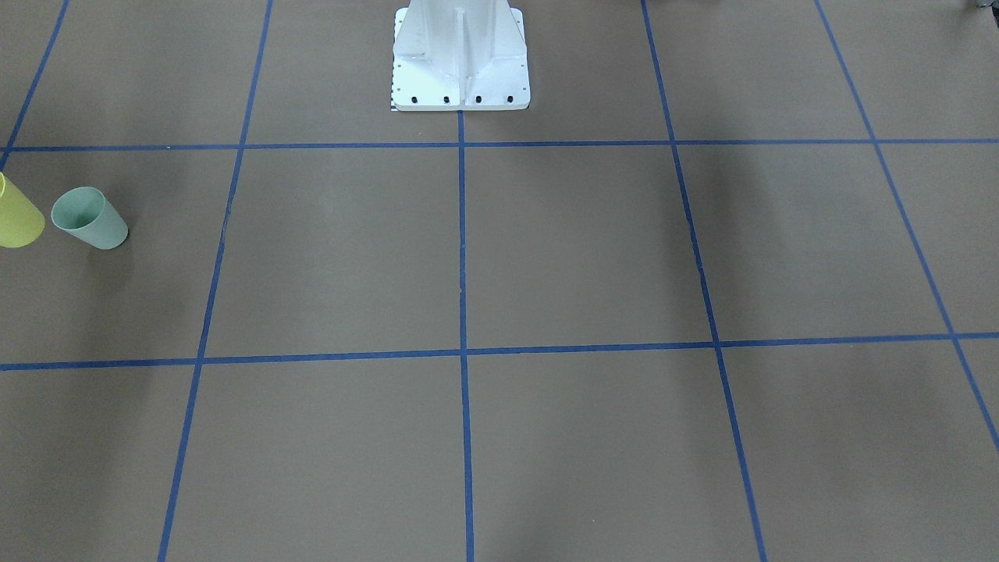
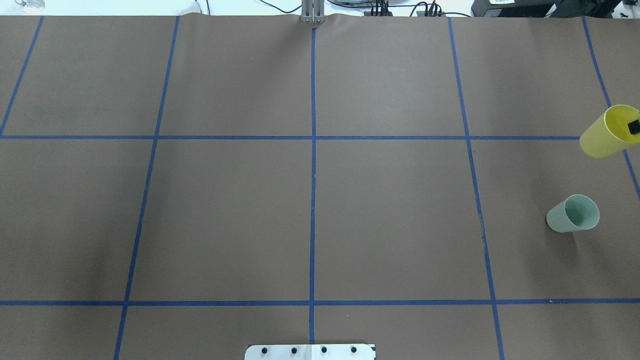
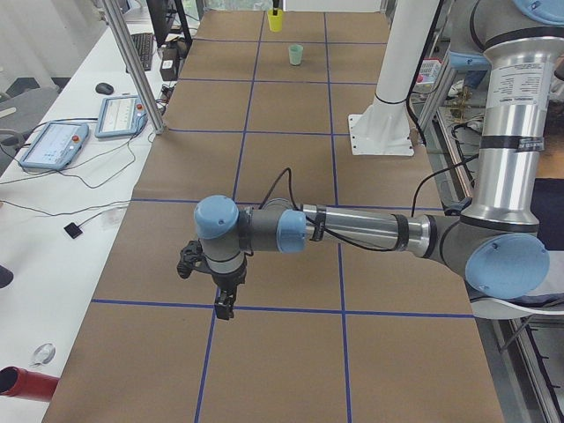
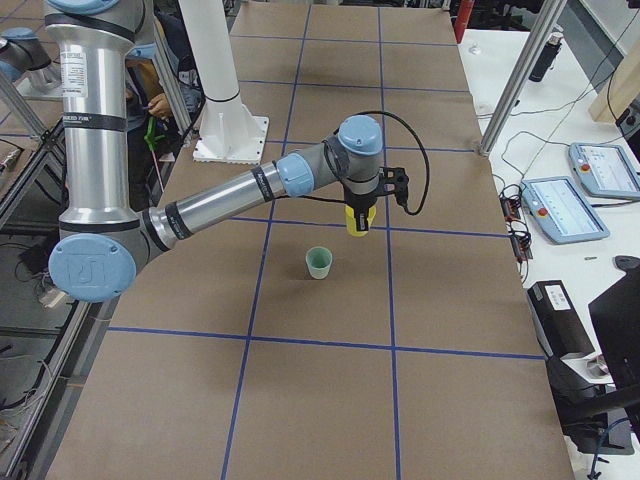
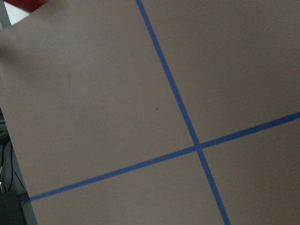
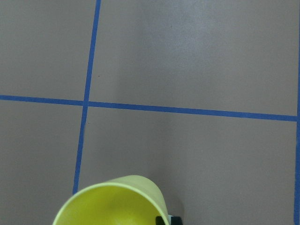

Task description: Transfer and stack yellow cup on green cup

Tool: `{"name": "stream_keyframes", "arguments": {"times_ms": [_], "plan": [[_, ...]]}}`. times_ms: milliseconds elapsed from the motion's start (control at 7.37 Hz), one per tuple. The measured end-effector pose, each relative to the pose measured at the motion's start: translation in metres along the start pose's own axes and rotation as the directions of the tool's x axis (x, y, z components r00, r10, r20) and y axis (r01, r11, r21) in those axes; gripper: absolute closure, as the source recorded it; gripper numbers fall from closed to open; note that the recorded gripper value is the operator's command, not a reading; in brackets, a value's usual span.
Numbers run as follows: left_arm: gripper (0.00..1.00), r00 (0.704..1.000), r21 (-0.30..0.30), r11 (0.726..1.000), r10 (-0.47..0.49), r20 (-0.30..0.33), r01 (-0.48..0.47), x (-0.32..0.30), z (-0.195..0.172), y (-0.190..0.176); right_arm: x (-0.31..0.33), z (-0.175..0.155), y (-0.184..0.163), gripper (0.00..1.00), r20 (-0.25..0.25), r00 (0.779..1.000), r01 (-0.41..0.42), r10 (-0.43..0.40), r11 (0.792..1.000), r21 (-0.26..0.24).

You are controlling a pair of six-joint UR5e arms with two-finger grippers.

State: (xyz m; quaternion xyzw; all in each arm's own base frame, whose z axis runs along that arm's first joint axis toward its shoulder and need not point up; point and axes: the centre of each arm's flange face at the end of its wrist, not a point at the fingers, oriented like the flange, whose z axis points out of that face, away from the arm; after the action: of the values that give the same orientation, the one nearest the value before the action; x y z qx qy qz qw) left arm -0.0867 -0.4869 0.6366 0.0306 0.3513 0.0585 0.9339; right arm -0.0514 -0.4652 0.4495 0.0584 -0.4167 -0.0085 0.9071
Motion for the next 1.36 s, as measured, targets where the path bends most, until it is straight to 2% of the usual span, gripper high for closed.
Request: {"name": "stream_keyframes", "arguments": {"times_ms": [136, 407, 814, 1357], "plan": [[0.0, 0.999, 0.015, 1.0, -0.02, -0.038, 0.021, -0.005, 0.0, 0.021, 0.007, 0.008, 0.01, 1.0, -0.001, 1.0, -0.003, 0.003, 1.0, -0.013], [0.0, 0.998, 0.028, 0.999, -0.027, -0.061, 0.029, -0.005, -0.002, 0.038, 0.023, 0.032, 0.045, 1.0, 0.011, 1.0, 0.016, -0.015, 1.0, -0.027], [0.0, 0.997, 0.034, 0.999, -0.024, -0.073, 0.026, -0.003, -0.003, 0.039, 0.015, 0.075, 0.077, 1.0, 0.047, 0.999, 0.0, 0.003, 0.998, -0.057], [0.0, 0.997, 0.034, 0.999, -0.019, -0.077, 0.022, -0.002, -0.002, 0.039, 0.033, 0.089, 0.1, 1.0, 0.034, 0.999, -0.016, 0.018, 0.998, -0.067]]}}
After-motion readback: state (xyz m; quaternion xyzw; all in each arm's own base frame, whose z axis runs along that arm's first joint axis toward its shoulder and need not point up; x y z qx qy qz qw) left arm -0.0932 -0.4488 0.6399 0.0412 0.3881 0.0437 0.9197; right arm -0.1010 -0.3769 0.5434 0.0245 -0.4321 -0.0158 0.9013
